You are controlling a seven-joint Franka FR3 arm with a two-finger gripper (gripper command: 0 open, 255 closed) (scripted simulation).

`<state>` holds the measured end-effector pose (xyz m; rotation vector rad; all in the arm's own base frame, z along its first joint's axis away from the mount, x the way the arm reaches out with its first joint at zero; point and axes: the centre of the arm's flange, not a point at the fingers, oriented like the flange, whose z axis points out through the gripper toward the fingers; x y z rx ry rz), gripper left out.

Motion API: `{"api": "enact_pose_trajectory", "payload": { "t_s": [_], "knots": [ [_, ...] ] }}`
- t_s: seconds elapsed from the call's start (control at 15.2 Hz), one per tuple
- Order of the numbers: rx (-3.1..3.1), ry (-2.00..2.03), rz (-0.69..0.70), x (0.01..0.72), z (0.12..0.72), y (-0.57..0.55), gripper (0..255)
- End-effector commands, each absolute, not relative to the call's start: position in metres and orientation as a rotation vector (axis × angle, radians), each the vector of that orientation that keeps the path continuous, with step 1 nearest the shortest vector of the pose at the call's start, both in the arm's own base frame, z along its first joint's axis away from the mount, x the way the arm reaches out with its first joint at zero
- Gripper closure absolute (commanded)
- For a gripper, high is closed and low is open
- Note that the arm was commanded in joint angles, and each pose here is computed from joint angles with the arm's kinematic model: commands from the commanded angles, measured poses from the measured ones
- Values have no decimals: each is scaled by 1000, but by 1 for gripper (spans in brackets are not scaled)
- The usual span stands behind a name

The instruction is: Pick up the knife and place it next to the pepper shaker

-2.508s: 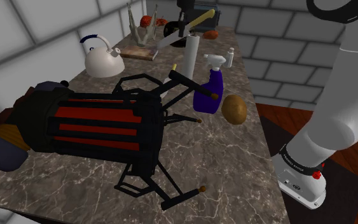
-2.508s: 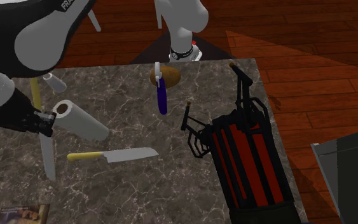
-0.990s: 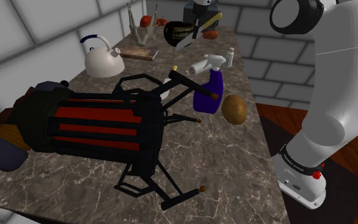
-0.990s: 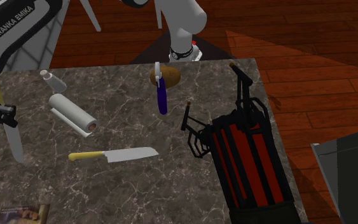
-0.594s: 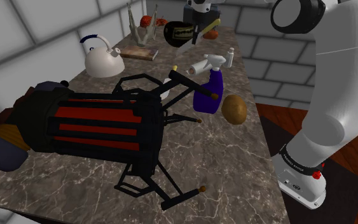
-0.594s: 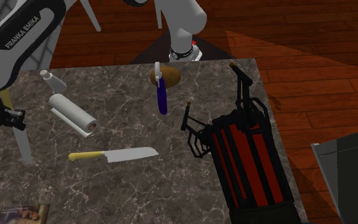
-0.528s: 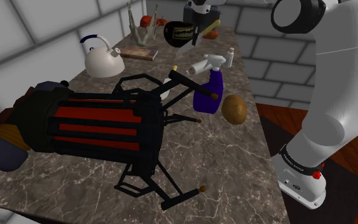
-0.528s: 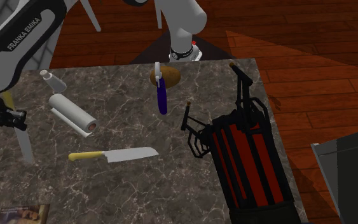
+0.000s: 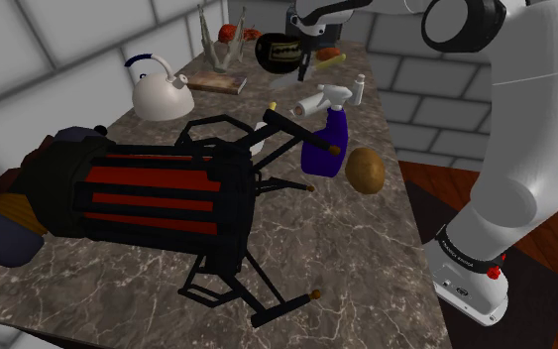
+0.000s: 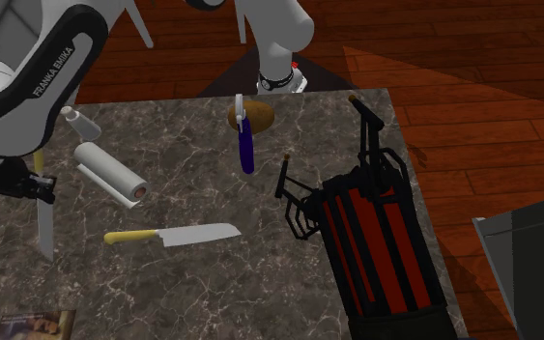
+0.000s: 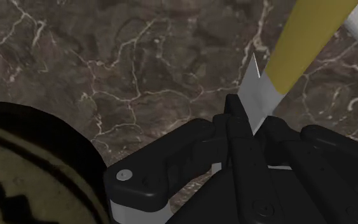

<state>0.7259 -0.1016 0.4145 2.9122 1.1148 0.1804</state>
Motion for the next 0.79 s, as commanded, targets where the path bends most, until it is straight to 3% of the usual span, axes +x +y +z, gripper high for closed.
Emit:
{"api": "enact_pose_trajectory", "payload": {
  "t_s": [0.0,0.73],
  "knots": [
    [2913,1118,179,727,402,-101,255],
    [2913,1118,179,727,376,-101,255]
  ]
}}
